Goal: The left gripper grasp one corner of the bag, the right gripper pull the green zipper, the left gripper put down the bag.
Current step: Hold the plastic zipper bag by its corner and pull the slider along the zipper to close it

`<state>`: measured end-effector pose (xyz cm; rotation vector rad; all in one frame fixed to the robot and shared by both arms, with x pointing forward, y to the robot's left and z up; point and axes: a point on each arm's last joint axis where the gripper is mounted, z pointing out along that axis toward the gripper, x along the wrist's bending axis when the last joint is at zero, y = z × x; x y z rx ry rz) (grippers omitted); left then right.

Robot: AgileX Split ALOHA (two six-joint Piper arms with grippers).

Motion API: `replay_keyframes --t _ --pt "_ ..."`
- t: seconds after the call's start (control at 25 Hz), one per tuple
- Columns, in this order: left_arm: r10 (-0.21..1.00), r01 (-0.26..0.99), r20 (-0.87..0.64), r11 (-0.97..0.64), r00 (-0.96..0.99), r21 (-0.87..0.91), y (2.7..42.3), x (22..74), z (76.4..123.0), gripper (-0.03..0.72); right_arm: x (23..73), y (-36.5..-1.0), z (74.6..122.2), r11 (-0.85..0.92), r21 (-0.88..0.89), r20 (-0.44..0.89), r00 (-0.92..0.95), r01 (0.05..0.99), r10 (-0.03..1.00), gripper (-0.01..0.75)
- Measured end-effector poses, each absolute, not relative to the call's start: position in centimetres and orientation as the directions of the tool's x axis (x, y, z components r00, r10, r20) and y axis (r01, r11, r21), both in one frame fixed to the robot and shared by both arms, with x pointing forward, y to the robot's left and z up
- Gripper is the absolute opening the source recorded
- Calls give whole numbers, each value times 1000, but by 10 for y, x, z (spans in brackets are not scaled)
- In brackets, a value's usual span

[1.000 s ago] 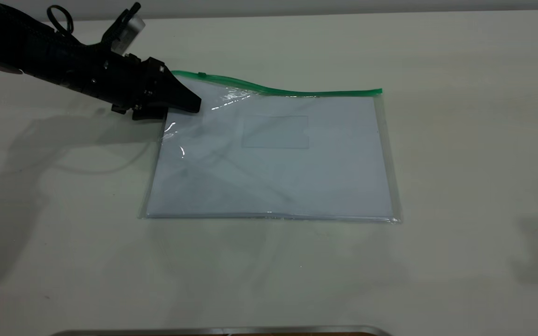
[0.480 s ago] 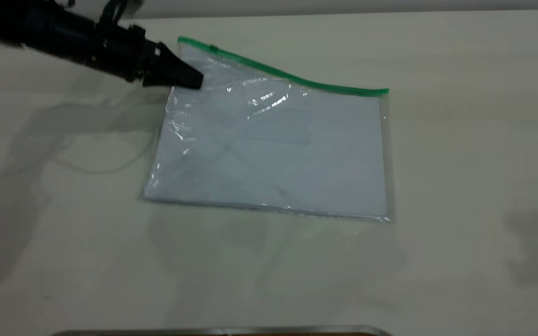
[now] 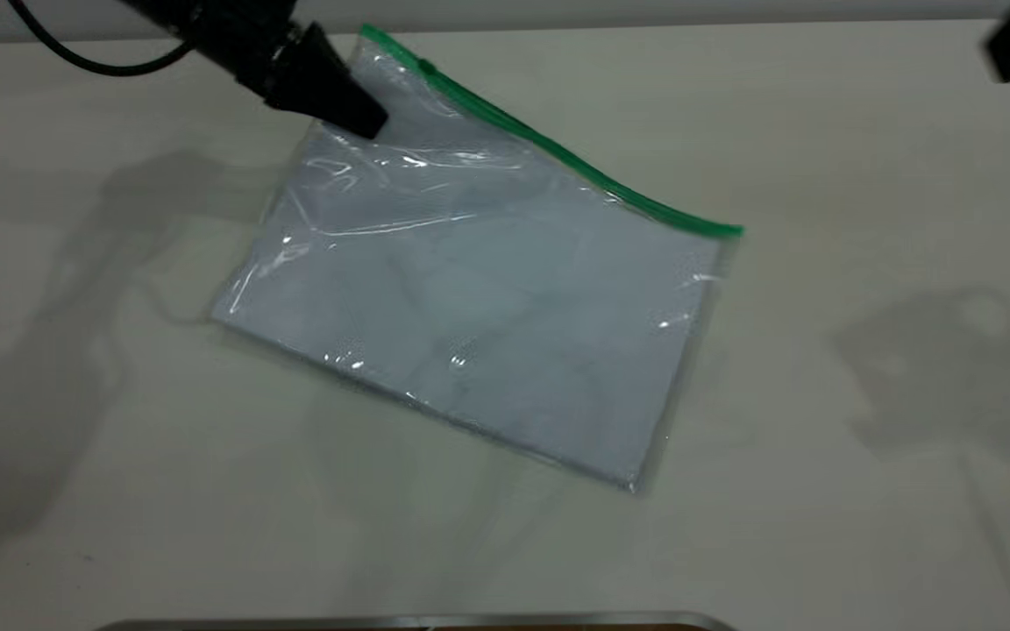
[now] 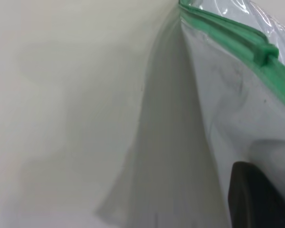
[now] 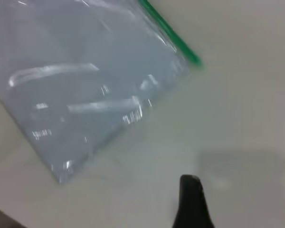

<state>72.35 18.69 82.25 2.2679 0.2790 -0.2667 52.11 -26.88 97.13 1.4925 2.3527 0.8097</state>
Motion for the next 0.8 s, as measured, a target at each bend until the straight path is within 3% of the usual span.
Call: replay_keyframes --t 0.44,0.8 --pt "-250 -174 12 -637 968 751 124 709 828 51 600 -199 920 489 638 150 -719 595 679 579" --pt "-327 -254 52 -615 944 747 98 699 828 51 624 -162 874 541 622 214 -787 566 578 579"
